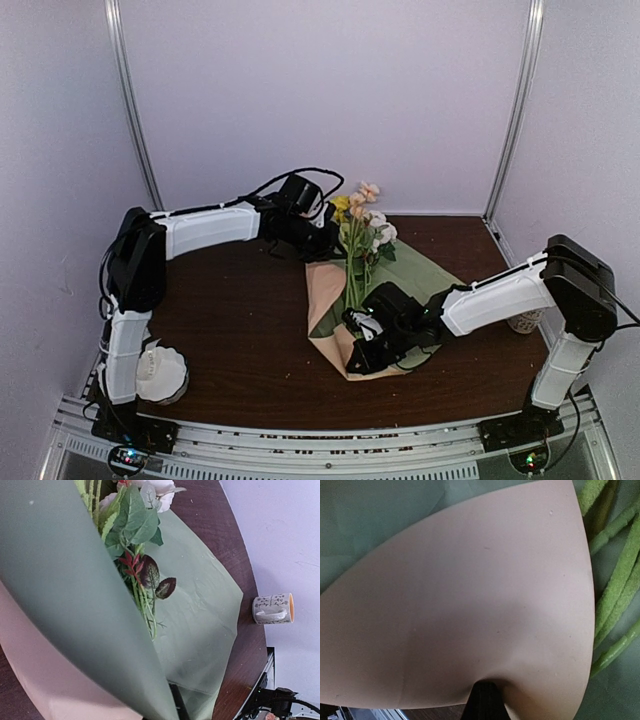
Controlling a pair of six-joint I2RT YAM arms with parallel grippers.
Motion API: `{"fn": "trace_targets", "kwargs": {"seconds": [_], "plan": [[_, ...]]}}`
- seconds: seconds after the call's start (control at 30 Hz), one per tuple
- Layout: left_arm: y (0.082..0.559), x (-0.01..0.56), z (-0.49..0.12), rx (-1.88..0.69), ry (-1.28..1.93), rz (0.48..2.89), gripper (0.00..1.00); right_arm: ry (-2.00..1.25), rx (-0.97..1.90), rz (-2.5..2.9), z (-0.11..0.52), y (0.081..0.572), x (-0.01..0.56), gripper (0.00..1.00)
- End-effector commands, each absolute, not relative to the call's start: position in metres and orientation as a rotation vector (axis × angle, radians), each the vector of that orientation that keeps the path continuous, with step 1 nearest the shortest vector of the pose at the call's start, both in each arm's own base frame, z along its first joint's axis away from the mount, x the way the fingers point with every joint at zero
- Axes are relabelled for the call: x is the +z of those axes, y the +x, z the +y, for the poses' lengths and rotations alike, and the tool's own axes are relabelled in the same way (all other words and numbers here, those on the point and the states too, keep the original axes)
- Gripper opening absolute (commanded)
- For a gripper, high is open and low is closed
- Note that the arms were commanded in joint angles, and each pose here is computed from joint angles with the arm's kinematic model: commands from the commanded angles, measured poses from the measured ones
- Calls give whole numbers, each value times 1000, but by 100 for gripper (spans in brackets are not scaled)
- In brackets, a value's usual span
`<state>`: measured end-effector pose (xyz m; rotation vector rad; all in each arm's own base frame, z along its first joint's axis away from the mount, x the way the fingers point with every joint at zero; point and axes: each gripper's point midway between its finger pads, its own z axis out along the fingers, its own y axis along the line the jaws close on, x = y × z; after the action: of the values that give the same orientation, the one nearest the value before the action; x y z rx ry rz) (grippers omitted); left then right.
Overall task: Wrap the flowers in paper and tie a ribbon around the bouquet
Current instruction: Pass from the left arm to the right
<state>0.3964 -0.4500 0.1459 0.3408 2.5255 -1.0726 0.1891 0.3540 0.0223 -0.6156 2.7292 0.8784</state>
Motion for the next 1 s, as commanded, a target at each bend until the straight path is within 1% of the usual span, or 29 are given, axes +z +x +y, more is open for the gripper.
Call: {"fn": "trace_targets", "kwargs": {"seconds": [0.0,0.23,0.67,0.9,0.97], "plan": [[405,153,-465,-1128,327,2474,0,-616,908,2667,353,196,32,0],[409,133,-480,-1192,281,2499,0,-585,1020,2622,356,196,38,0],[426,105,-494,-1205,199,2526,0,-563,1136,2525,353,199,59,0],[428,98,-493,-1149,184,2565,0,-478,1147,2519,335,200,65,0],[427,98,-495,-1140,199,2564,0,-452,1130,2509,327,200,70,2]]}}
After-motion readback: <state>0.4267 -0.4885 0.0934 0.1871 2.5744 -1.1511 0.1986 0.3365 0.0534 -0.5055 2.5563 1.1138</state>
